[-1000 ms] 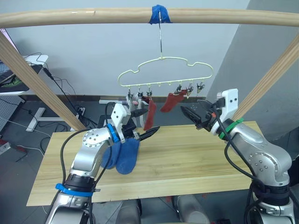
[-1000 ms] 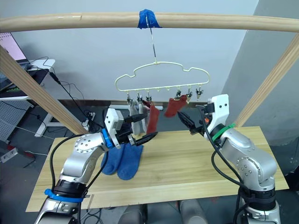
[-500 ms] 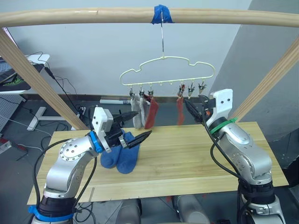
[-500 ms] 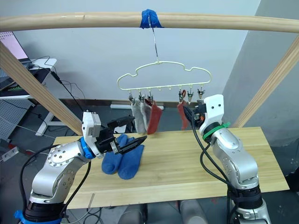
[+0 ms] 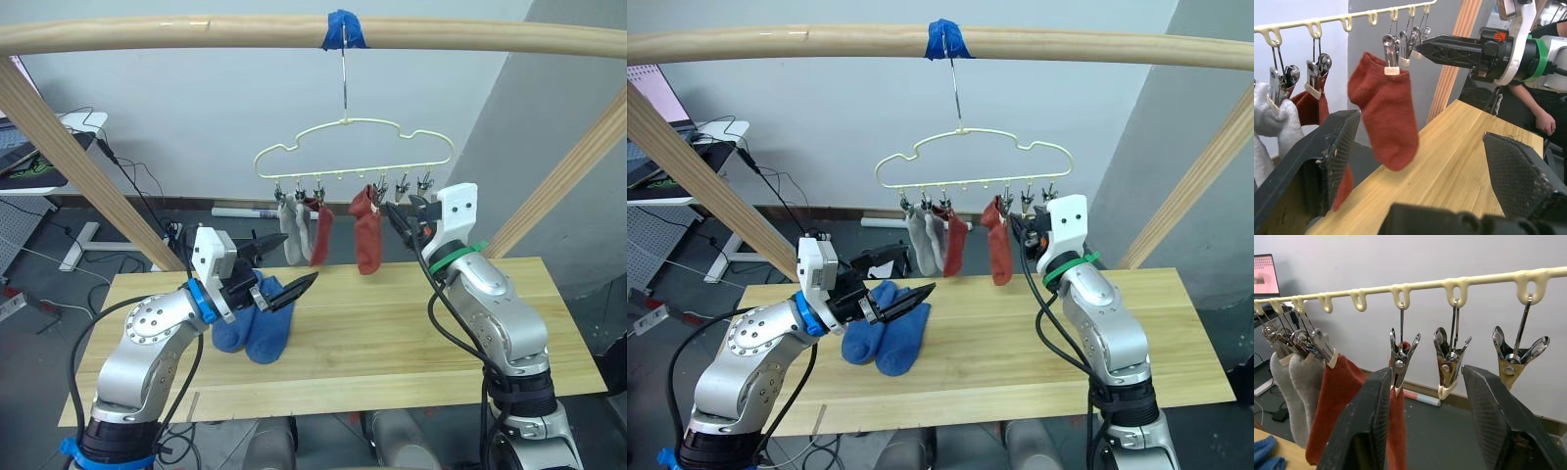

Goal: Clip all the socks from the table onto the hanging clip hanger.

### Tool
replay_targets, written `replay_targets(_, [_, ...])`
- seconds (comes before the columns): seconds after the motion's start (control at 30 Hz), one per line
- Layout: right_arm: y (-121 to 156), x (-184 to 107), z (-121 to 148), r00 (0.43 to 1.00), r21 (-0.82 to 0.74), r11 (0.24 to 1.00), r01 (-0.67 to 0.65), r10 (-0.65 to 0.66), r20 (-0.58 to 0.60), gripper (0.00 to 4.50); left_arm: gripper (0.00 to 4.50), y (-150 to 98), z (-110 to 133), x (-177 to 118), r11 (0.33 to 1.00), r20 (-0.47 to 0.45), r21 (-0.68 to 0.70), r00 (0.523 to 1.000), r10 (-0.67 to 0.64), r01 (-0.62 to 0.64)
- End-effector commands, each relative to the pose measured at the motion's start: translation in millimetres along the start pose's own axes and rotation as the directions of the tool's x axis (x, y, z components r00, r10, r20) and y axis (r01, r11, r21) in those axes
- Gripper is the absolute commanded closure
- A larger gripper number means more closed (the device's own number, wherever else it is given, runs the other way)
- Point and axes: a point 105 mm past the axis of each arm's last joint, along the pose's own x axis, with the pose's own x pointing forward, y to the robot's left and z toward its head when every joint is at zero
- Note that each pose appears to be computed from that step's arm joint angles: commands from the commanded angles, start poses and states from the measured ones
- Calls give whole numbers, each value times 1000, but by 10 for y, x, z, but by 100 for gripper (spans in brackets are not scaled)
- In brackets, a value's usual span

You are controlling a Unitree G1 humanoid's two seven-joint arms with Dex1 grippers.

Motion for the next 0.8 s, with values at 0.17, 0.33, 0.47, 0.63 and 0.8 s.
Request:
replay_targets(0.17, [-18,49,137,998,-45,999,30,-27,64,218,0,-49,108,0,999,36,37,999,-11,10])
replay_targets(0.33, [-46,83,123,996,-53,997,60,-56,72,218,0,-45,97,3,999,33,48,999,-18,16])
replay_targets(0.47, [-57,133,137,994,-57,996,72,-67,84,218,0,-33,104,1,999,34,51,999,-19,17])
replay_targets(0.63, [-50,173,162,993,-57,996,73,-67,98,218,0,-43,106,8,998,38,53,999,-20,18])
replay_targets(0.8, [-77,200,161,991,-73,993,95,-88,98,218,0,-48,108,5,999,39,51,999,-19,17])
